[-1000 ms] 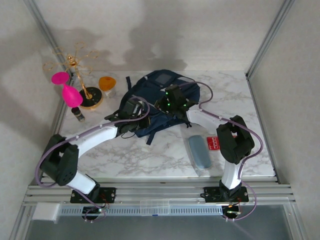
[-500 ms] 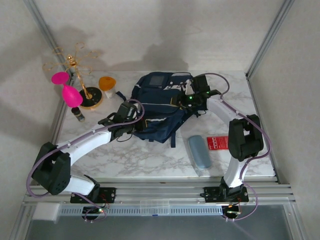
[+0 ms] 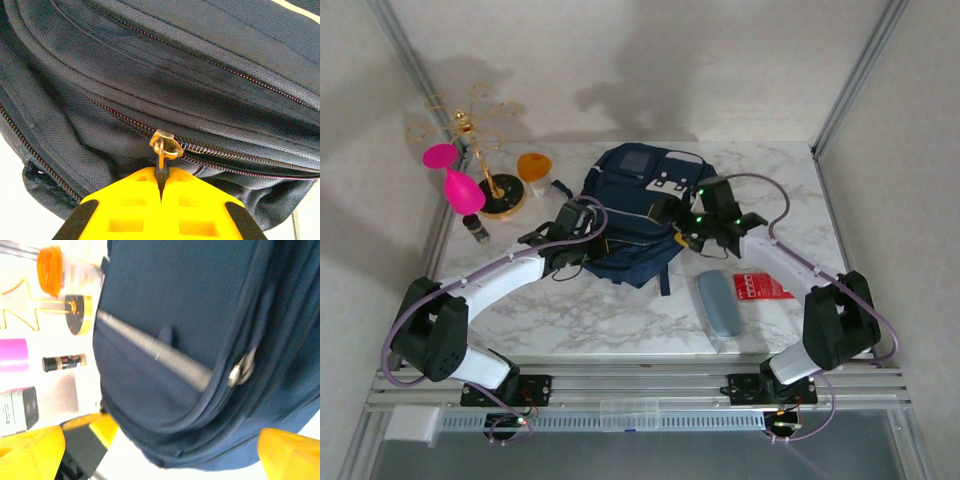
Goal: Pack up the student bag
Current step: Unzip the student bag at the center of the table, then pick up the pencil pouch from the bottom-center of the table, then open the student bag at the center of the table, then place the pencil pouch in the student bag, then close the student bag at the center of the table.
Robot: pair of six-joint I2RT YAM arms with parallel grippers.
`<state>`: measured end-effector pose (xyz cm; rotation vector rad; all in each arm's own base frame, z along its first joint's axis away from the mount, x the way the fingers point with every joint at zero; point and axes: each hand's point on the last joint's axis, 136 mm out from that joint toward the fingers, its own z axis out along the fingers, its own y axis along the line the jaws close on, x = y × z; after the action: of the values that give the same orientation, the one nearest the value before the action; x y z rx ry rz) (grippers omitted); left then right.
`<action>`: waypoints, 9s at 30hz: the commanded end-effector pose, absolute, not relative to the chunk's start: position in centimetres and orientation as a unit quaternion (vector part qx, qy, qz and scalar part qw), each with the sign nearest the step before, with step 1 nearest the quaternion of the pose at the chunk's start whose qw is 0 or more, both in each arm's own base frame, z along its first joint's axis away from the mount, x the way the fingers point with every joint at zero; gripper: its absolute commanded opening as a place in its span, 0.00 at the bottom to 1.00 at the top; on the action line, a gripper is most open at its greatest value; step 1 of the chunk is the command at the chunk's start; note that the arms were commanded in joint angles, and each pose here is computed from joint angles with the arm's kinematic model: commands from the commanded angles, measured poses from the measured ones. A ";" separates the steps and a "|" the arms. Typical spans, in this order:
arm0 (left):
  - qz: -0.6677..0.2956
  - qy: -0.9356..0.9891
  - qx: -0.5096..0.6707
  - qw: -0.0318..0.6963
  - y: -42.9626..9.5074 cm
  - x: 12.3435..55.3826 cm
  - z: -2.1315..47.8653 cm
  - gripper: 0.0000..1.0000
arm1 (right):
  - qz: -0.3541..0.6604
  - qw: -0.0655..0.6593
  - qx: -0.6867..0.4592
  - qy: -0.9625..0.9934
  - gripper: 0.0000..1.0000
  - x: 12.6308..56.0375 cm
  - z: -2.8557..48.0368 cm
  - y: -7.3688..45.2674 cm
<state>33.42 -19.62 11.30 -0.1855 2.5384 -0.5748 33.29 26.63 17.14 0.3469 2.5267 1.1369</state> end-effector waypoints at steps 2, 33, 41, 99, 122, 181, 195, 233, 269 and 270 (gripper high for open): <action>-0.208 0.935 -0.078 0.277 -19.3 34.6 12.1 0.00 | 0.402 0.181 0.258 0.860 0.98 32.9 17.1 27.9; -0.146 0.951 -0.097 0.253 -15.4 30.5 10.0 0.00 | 0.315 0.332 -0.034 0.889 0.00 39.7 18.9 27.8; -0.074 0.955 -0.121 0.259 -11.7 31.4 8.6 0.00 | 0.336 0.324 -0.081 0.881 0.00 41.9 20.2 21.8; -0.387 0.893 -0.121 0.197 -39.0 25.1 9.5 0.57 | 0.347 0.108 0.215 0.907 0.89 19.9 7.3 15.2; -0.330 0.927 -0.093 0.150 -41.2 24.7 2.7 0.12 | 0.436 0.126 0.114 0.884 0.63 19.9 7.9 16.4; 0.005 0.887 0.261 0.382 -29.5 40.9 14.3 0.70 | 0.440 0.209 0.173 0.856 0.15 25.9 15.3 11.2; -0.001 0.887 0.257 0.383 -30.7 42.0 13.3 0.10 | 0.440 0.223 0.155 0.856 0.15 26.5 16.6 11.1; -0.182 0.870 0.004 0.459 -34.9 42.0 31.8 0.00 | 0.463 0.269 0.152 0.831 0.59 43.5 13.8 23.6; -0.359 0.866 -0.152 0.314 -24.3 37.5 17.8 0.67 | 0.252 0.254 0.094 0.929 0.56 30.2 14.7 15.6; -0.363 0.863 -0.170 0.309 -23.7 37.6 16.7 0.68 | 0.248 0.247 0.087 0.933 0.57 29.6 14.4 16.4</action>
<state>37.96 -24.14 19.99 -0.3244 2.2393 -0.8813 31.71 16.08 16.01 0.2554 2.4506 0.7836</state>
